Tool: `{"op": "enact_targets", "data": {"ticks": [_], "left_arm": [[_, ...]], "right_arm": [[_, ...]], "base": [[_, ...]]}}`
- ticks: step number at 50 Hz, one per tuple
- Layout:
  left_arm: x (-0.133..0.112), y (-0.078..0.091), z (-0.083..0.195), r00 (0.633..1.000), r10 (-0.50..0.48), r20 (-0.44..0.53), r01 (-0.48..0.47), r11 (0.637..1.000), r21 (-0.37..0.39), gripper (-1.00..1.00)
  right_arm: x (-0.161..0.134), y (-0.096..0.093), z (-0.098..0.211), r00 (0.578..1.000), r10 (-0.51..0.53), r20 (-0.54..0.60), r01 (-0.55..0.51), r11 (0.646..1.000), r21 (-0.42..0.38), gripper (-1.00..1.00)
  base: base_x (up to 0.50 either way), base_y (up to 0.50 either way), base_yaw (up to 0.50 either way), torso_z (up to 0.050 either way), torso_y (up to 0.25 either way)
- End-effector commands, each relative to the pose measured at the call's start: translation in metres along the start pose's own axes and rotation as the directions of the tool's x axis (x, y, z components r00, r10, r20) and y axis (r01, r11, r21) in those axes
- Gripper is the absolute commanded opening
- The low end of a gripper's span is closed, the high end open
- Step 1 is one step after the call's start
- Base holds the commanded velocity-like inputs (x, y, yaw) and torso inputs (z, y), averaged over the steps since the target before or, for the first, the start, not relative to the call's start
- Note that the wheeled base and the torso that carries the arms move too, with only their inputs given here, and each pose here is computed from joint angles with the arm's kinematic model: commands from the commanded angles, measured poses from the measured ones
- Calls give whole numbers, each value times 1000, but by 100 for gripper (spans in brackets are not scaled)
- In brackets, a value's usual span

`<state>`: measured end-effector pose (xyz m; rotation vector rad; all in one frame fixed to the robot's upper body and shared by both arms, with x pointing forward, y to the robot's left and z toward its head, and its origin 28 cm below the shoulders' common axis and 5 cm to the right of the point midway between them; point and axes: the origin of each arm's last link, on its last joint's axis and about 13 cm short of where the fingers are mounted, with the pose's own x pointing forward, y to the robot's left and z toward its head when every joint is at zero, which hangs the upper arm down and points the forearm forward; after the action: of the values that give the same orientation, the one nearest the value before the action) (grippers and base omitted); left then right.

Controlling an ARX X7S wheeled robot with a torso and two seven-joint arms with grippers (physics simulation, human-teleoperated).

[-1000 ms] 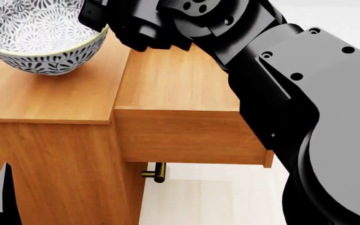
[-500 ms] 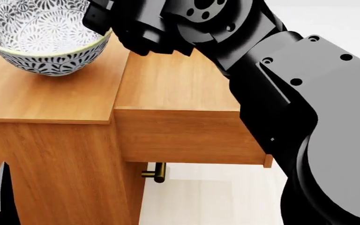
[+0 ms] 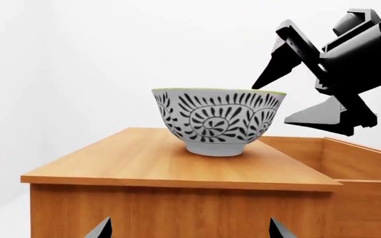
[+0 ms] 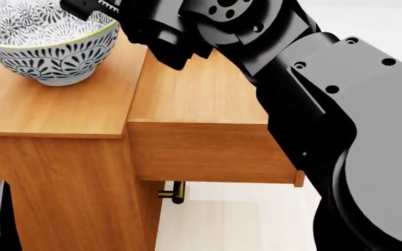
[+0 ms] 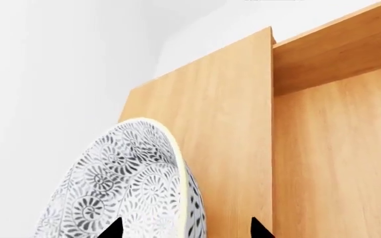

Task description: Put the bowl on top of the cabinet.

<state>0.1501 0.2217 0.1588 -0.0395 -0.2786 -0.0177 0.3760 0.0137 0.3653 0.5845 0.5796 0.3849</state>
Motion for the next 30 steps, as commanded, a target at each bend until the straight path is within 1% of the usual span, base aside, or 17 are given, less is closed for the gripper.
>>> {"op": "enact_targets", "data": {"ticks": [1,8,10,11,13,23,24,26,27,28,30], "left_arm": [[1,1,5,1000,10,25,-10,1000,11,100],[1,0,4,1000,5,25,-6,1000,13,100],[1,0,4,1000,5,25,-6,1000,14,100],[1,0,4,1000,6,26,-6,1000,16,100],[1,0,5,1000,7,27,-7,1000,17,100],[1,0,4,1000,5,28,-6,1000,22,100],[1,0,4,1000,5,26,-6,1000,22,100],[1,0,3,1000,8,25,-8,1000,24,100],[1,1,4,1000,10,28,-10,1000,25,100],[0,1,5,1000,11,29,-11,1000,26,100],[0,1,7,999,12,33,-13,1000,26,100]], "right_arm": [[-5,12,9,996,73,50,-73,997,12,100],[-10,15,14,995,69,66,-70,997,10,100],[-13,16,17,995,69,74,-69,998,4,100],[-13,16,18,995,57,83,-56,998,-14,100],[-15,16,20,995,59,84,-58,998,-12,100],[-37,24,43,987,49,155,-45,999,-27,100],[-41,25,47,985,35,171,-24,998,-63,100],[-45,27,50,984,45,175,-35,998,-58,100],[-49,27,53,980,37,195,-19,995,-94,100],[-52,28,56,979,39,199,-23,996,-85,100],[-59,28,62,975,45,217,-23,994,-103,100]], "base": [[0,0,0,0,0],[0,0,0,0,0],[0,0,0,0,0],[0,0,0,0,0],[0,0,0,0,0],[0,0,0,0,0],[0,0,0,0,0],[0,0,0,0,0],[0,0,0,0,0],[0,0,0,0,0],[0,0,0,0,0]]}}
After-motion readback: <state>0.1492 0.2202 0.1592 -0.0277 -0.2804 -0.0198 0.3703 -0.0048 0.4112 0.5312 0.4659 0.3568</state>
